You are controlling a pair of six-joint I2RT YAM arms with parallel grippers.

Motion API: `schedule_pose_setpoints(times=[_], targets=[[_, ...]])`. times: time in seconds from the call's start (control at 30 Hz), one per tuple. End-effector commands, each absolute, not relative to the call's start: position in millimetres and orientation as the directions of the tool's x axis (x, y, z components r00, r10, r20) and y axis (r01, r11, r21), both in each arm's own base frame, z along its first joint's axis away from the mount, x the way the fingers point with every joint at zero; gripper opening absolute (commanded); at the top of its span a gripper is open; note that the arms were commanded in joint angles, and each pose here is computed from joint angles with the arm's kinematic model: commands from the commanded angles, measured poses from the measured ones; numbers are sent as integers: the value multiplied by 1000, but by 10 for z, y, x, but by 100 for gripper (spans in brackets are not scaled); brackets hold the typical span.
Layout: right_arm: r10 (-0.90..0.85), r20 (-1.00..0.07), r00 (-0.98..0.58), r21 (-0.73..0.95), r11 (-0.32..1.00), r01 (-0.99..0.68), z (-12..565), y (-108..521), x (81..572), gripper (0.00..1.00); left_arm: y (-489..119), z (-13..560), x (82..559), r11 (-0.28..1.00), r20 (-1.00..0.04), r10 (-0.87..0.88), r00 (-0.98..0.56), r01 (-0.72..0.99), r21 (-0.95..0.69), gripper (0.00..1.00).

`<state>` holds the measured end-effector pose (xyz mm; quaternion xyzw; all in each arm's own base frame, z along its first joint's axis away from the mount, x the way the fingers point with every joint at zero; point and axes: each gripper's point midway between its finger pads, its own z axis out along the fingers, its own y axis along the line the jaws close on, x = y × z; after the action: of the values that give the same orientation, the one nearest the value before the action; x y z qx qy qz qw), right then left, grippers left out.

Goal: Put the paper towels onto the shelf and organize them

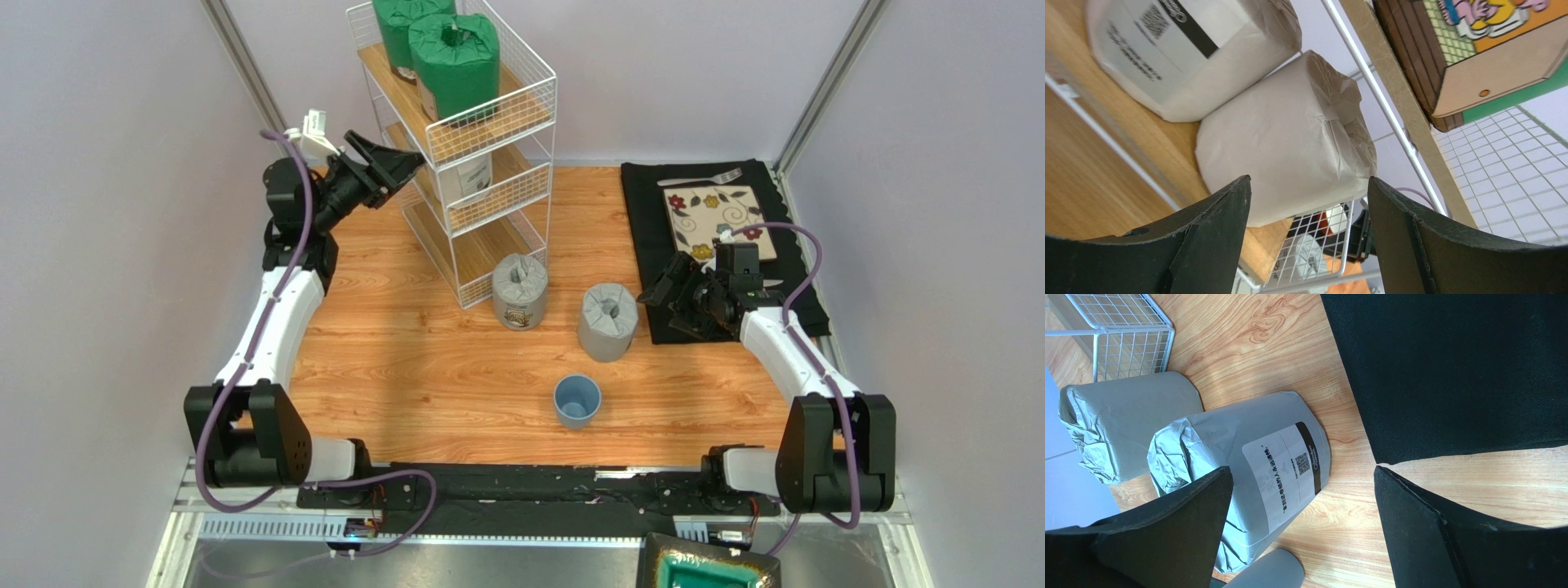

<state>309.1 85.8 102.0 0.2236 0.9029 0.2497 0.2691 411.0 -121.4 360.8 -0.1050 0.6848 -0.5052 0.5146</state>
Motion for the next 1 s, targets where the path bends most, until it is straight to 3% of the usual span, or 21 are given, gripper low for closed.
schedule_pose_setpoints(times=[0.0,0.3,0.47,0.7,0.97], targets=[[539,-399,-741,573,778,257,1076,834,3151,89,-1013,3828,3909,519,-662,-660,-355,422,-743,78],[537,-401,-742,577,777,251,1097,841,3164,89,-889,3509,3466,672,-776,-544,-319,390,-630,79],[536,-413,-737,569,783,251,1133,817,3178,89,-936,2909,3103,810,-859,-377,-347,325,-487,80],[551,-403,-731,586,769,256,1177,842,3215,88,-1772,2228,2587,747,-837,-266,-479,447,-493,83],[550,-413,-726,583,772,254,1201,831,3169,88,-2136,1924,2768,777,-813,-275,-514,379,-502,85]])
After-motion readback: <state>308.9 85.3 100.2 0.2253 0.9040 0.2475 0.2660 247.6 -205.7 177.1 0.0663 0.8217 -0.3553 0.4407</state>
